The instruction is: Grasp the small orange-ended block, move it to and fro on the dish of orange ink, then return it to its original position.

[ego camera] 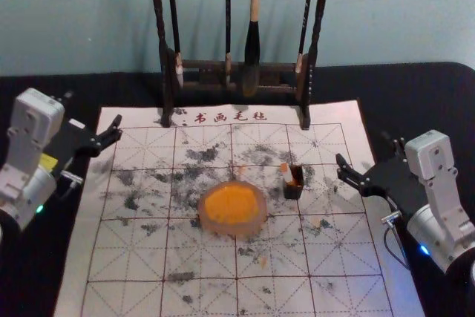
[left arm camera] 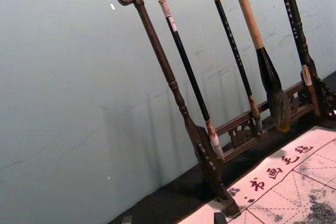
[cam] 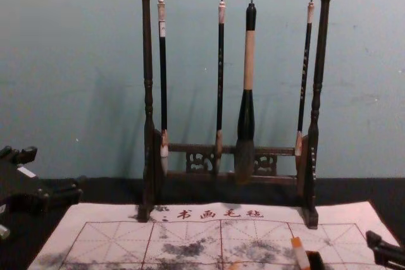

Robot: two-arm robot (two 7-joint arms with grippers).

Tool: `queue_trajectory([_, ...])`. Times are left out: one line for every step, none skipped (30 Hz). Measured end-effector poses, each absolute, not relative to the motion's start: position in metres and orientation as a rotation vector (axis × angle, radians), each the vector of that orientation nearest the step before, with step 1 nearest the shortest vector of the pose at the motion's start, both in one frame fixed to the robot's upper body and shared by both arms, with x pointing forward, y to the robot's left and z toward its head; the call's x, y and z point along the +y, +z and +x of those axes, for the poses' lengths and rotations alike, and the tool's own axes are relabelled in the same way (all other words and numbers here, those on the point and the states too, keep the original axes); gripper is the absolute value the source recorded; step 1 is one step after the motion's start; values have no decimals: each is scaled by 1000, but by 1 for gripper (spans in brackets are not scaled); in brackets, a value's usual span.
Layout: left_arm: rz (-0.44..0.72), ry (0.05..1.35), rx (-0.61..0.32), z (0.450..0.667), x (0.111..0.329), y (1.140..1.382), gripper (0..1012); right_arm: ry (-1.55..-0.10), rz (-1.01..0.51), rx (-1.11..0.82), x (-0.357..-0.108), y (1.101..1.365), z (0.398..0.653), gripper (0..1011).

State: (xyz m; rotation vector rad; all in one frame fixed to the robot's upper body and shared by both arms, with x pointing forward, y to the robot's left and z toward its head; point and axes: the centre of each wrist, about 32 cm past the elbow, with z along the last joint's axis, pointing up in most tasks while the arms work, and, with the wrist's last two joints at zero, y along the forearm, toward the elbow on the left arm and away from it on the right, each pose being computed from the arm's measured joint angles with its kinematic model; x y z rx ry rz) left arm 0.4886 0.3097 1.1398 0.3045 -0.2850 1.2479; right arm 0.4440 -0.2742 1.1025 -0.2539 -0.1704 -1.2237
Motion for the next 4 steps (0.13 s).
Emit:
queue_trajectory([304,1248,-285,489,310,1140,1001,-1224,-254,-170,-274,1103,444,1000])
queue_trajectory([304,1248,-285,489,310,1140,1001,-1224,-254,-170,-274,1103,444,1000])
queue_trajectory([304,1248,-285,489,310,1140,1001,-1224,-253,-171,-274,1103,444,1000])
queue_trajectory([304,1248,-285,489,310,1140,1001,-1224,-253,-171,-274,1103,444,1000])
